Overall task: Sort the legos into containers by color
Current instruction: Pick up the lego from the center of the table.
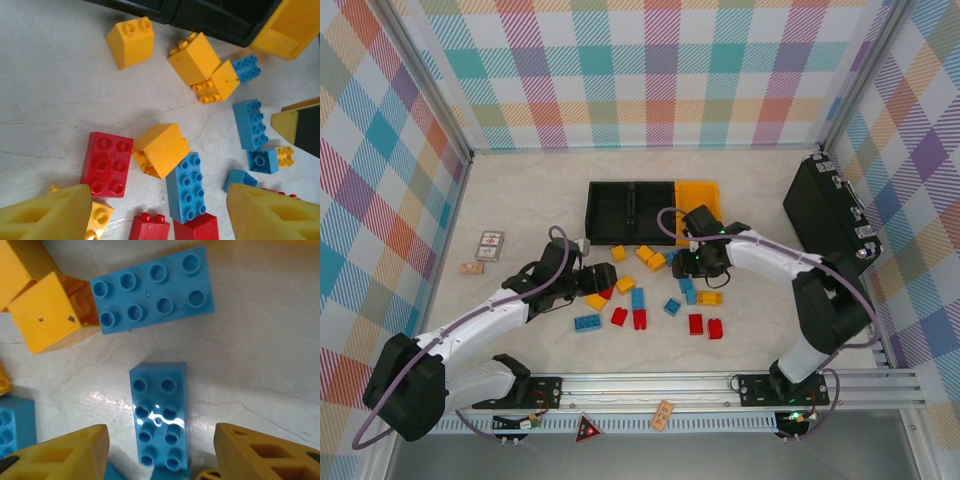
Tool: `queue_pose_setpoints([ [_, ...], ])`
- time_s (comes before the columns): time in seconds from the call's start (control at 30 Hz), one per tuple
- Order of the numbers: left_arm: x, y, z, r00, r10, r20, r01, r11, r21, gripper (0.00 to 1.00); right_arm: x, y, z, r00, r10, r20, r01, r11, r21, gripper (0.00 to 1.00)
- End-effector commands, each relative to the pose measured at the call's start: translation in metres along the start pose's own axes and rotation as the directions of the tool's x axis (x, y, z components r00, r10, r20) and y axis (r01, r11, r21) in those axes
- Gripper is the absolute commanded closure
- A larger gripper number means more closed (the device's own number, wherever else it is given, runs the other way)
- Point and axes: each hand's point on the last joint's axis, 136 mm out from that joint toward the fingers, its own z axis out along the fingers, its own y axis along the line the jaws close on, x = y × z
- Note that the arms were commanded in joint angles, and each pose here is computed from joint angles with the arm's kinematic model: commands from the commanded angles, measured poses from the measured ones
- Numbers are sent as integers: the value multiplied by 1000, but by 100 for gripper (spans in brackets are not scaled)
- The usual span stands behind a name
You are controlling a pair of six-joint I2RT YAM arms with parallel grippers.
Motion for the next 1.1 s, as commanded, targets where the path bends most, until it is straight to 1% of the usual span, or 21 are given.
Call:
queue_pose_setpoints([
  [0.0,6,5,5,1000,-12,-8,11,1000,-27,28,2,3,11,998,-34,-44,36,998,48,44],
  [0.17,10,9,10,1000,-7,-22,5,999,-47,28,5,3,27,995,-38,-87,46,995,93,53],
  [0.2,11,10,11,1000,-8,-26,6,999,-51,28,5,3,29,995,-38,-92,47,994,96,56],
  [0.27,12,11,12,1000,-7,-30,5,998,-55,28,6,4,31,994,-40,-99,50,994,94,63],
  [0.43,11,12,14,1000,-5,-28,3,998,-66,28,6,7,29,993,-61,-106,72,992,101,70],
  [0.6,8,9,17,1000,3,-31,-5,998,-65,28,4,12,19,993,-70,-95,79,993,91,73],
  [0.77,5,5,17,1000,3,-28,-4,998,-61,28,-3,20,-11,996,-78,-34,80,995,62,73],
  [0.93,-2,-4,16,1000,3,-16,-4,999,-35,28,-21,20,-47,994,-96,50,91,992,82,73],
  [1.07,-8,-14,15,1000,6,-6,-6,1000,-10,28,-45,15,-63,991,-85,101,75,992,100,73],
])
